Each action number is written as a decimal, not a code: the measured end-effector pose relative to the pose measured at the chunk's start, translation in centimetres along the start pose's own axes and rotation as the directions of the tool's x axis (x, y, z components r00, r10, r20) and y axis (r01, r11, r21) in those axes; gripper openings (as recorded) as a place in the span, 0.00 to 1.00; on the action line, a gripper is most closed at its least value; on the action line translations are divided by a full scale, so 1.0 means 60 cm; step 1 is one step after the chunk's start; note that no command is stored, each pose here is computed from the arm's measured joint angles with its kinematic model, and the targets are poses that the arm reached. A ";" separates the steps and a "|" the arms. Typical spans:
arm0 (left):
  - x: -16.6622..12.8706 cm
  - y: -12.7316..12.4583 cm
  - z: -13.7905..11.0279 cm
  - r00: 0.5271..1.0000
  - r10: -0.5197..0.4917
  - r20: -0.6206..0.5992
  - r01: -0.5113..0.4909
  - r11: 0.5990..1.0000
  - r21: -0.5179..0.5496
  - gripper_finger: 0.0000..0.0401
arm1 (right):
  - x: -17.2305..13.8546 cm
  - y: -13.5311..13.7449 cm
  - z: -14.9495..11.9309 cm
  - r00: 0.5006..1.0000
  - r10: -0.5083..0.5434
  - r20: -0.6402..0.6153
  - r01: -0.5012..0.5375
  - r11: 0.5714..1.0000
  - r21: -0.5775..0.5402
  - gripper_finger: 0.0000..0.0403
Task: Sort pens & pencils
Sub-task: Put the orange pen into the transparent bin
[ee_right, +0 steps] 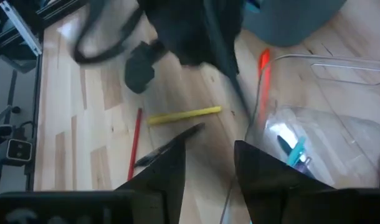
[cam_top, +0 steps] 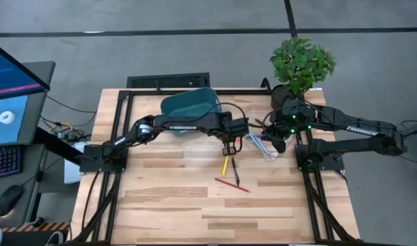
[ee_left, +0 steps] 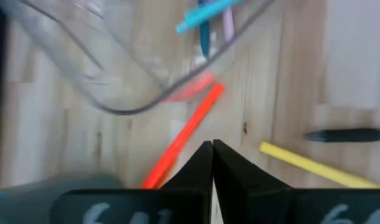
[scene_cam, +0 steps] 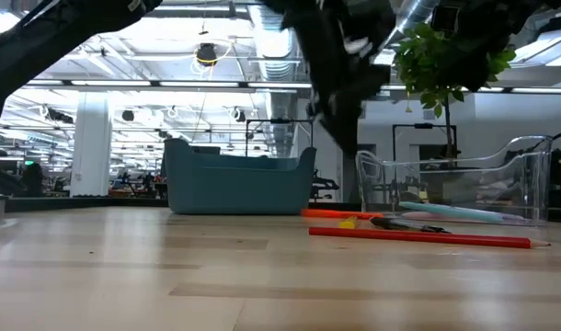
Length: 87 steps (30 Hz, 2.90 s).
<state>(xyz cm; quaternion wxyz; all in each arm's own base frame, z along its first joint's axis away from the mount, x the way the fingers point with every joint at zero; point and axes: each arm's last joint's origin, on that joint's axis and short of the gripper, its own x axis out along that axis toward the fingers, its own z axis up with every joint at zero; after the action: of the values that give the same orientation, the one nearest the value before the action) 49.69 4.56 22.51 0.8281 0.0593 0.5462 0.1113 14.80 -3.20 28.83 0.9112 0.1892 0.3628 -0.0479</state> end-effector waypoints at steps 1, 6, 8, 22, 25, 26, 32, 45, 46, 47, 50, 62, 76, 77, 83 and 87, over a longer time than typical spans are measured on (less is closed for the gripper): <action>-0.014 0.002 0.005 1.000 0.001 0.007 -0.001 1.000 -0.011 0.00 | 0.000 0.002 0.000 1.000 0.004 -0.002 -0.004 1.000 -0.006 0.39; -0.091 -0.015 0.014 0.999 -0.005 0.051 0.010 0.995 -0.104 0.00 | 0.017 0.022 -0.005 0.999 -0.036 -0.039 0.033 0.996 -0.078 0.28; -0.136 -0.029 0.008 0.998 -0.001 0.067 0.011 0.987 -0.160 0.00 | 0.037 0.036 -0.008 0.995 -0.054 -0.084 0.042 0.989 -0.140 0.20; -0.425 -0.130 -0.084 0.908 0.299 0.293 -0.129 0.866 -0.484 0.00 | 0.257 0.146 -0.001 0.895 -0.424 -0.137 0.265 0.752 -0.603 0.01; -0.456 -0.145 -0.105 0.890 0.328 0.318 -0.141 0.860 -0.491 0.00 | 0.310 0.152 0.016 0.846 -0.511 -0.152 0.311 0.704 -0.639 0.01; -0.463 -0.148 -0.111 0.886 0.333 0.324 -0.146 0.861 -0.487 0.00 | 0.325 0.149 0.020 0.819 -0.551 -0.164 0.329 0.683 -0.652 0.00; -0.483 -0.163 -0.134 0.889 0.327 0.321 -0.158 0.876 -0.455 0.00 | 0.422 0.118 0.059 0.710 -0.663 -0.237 0.386 0.648 -0.656 0.00; -0.487 -0.166 -0.148 0.908 0.312 0.281 -0.179 0.893 -0.413 0.00 | 0.467 0.012 0.095 0.577 -0.768 -0.279 0.490 0.599 -0.633 0.00; -0.487 -0.166 -0.148 0.908 0.312 0.281 -0.182 0.895 -0.407 0.00 | 0.468 0.006 0.095 0.575 -0.769 -0.280 0.491 0.598 -0.634 0.00; -0.487 -0.166 -0.148 0.908 0.312 0.280 -0.185 0.897 -0.402 0.00 | 0.469 0.002 0.094 0.576 -0.768 -0.281 0.492 0.600 -0.630 0.00; -0.487 -0.166 -0.148 0.907 0.314 0.282 -0.187 0.898 -0.399 0.00 | 0.471 -0.010 0.089 0.577 -0.767 -0.283 0.493 0.602 -0.628 0.00; -0.487 -0.165 -0.147 0.904 0.320 0.282 -0.193 0.896 -0.399 0.00 | 0.480 -0.018 0.068 0.623 -0.705 -0.339 0.410 0.663 -0.626 0.00; -0.486 -0.166 -0.147 0.910 0.309 0.278 -0.161 0.878 -0.450 0.00 | 0.395 0.169 0.071 0.770 -0.511 -0.382 0.137 0.717 -0.683 0.01; -0.485 -0.166 -0.147 0.916 0.294 0.273 -0.144 0.876 -0.460 0.00 | 0.373 0.182 0.078 0.779 -0.503 -0.375 0.138 0.720 -0.680 0.01; -0.477 -0.172 -0.146 0.951 0.201 0.236 -0.036 0.828 -0.560 0.14 | 0.209 0.225 0.103 0.851 -0.417 -0.319 0.183 0.805 -0.565 0.06; -0.437 -0.183 -0.141 0.953 0.234 0.191 -0.052 0.751 -0.658 0.27 | 0.095 0.233 0.102 0.900 -0.351 -0.258 0.206 0.866 -0.456 0.09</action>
<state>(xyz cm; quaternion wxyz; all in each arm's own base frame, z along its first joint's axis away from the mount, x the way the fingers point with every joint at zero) 33.33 -12.79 40.16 0.8510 -0.1733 0.3537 0.3474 26.06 7.69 33.36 0.8387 -0.0598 0.5367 -0.0695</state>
